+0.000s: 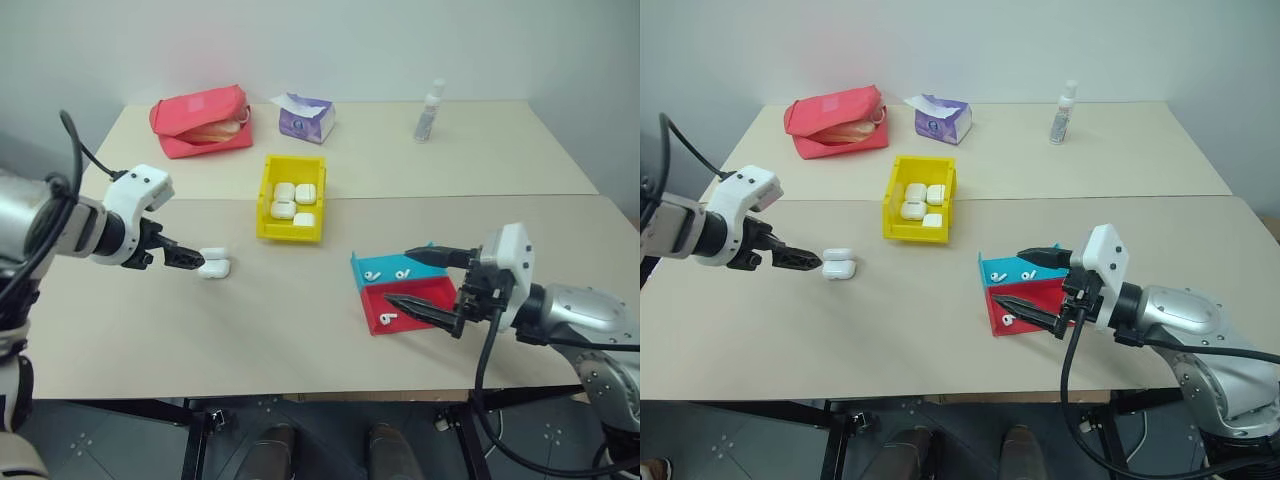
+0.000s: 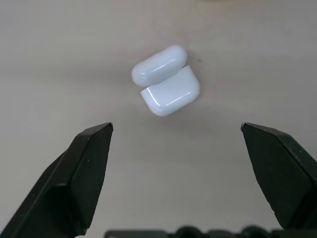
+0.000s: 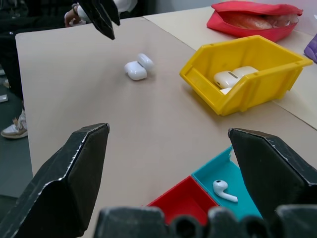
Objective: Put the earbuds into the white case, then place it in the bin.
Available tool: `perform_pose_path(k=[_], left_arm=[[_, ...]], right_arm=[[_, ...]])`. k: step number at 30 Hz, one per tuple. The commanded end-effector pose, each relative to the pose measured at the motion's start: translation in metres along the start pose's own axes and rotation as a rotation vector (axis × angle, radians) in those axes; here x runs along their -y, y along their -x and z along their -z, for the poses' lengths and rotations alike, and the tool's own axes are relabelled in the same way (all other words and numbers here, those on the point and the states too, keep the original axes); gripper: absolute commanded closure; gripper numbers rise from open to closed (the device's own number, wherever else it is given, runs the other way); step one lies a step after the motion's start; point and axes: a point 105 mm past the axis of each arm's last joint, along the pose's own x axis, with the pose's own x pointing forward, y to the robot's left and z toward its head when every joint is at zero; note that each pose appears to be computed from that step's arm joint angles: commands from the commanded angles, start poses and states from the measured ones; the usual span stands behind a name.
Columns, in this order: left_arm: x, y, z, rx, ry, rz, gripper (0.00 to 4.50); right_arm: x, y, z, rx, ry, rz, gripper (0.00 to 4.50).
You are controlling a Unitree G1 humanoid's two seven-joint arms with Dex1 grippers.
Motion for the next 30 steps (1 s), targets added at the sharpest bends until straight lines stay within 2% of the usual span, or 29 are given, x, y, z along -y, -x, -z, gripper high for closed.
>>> perform_pose_path(k=[1, 7, 13, 30], left_arm=[[0.002, -0.007, -0.002, -0.040, 0.006, -0.003, 0.00], [0.001, -0.032, -0.018, -0.105, 0.135, -0.025, 0.00], [0.001, -0.043, -0.024, -0.161, 0.229, -0.073, 0.00], [0.002, -0.058, -0.021, -0.236, 0.373, -0.176, 0.00]], right_arm=[[-0.008, -0.004, -0.011, 0.049, 0.057, -0.009, 0.05], [-0.013, -0.012, -0.010, 0.068, 0.048, -0.007, 0.05], [-0.013, -0.016, -0.010, 0.080, 0.040, -0.003, 0.05], [-0.014, -0.019, -0.007, 0.102, 0.025, 0.017, 0.05]])
